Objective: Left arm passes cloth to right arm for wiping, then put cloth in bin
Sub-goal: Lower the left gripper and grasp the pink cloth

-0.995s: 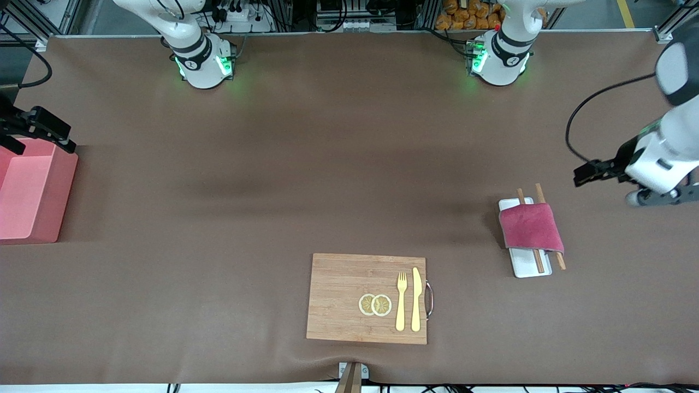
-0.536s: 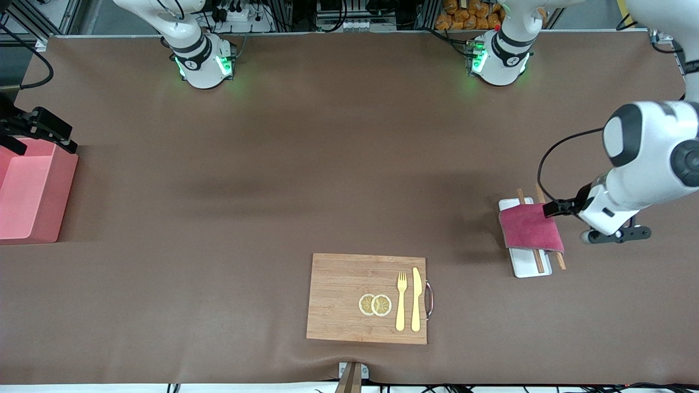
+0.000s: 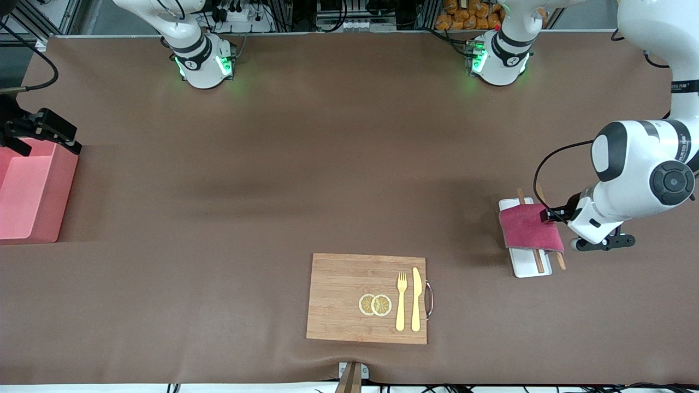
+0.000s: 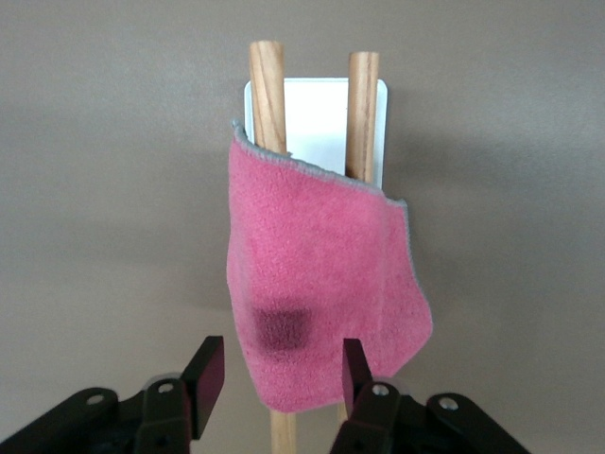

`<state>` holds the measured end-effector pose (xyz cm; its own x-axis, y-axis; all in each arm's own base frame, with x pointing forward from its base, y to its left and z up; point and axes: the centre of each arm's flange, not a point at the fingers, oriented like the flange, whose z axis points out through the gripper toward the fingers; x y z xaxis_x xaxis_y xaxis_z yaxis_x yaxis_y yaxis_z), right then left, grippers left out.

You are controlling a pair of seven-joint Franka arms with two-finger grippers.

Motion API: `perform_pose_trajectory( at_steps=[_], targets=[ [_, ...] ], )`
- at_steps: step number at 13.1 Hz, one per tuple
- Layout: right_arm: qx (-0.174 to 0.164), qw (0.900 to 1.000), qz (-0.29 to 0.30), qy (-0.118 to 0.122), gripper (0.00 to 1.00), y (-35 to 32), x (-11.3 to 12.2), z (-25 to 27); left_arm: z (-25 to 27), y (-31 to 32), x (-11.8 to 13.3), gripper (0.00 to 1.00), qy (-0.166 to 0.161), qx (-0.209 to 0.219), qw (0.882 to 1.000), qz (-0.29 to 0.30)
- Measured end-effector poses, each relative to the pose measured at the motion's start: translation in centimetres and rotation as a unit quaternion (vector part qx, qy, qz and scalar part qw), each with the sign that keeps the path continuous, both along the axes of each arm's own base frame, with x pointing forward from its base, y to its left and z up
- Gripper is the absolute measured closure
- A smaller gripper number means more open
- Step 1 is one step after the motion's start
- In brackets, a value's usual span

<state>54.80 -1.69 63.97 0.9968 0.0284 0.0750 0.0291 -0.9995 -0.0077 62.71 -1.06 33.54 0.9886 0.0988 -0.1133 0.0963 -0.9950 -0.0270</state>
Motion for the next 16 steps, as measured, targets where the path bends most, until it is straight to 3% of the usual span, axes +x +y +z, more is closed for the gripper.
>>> perform_pose_trajectory(
  at_steps=[8,10,11,12,14,16],
  targets=[
    [0.000,1.000,0.000,0.002,0.00,0.0,0.0,-0.2,-2.0,0.4,0.2,0.48,0.009,0.001,1.000,0.011],
    [0.000,1.000,0.000,0.002,0.00,0.0,0.0,-0.2,-2.3,0.5,0.3,0.62,0.007,0.001,1.000,0.012],
    [0.000,1.000,0.000,0.002,0.00,0.0,0.0,-0.2,-2.4,0.6,0.3,0.62,0.007,0.001,1.000,0.012],
    [0.000,1.000,0.000,0.002,0.00,0.0,0.0,-0.2,-2.5,0.6,0.3,0.68,0.007,0.001,1.000,0.012],
    [0.000,1.000,0.000,0.002,0.00,0.0,0.0,-0.2,-2.0,0.5,0.4,0.90,0.005,0.001,1.000,0.011],
    [0.000,1.000,0.000,0.002,0.00,0.0,0.0,-0.2,-2.0,0.5,0.4,0.96,0.004,0.001,1.000,0.012]
  ],
)
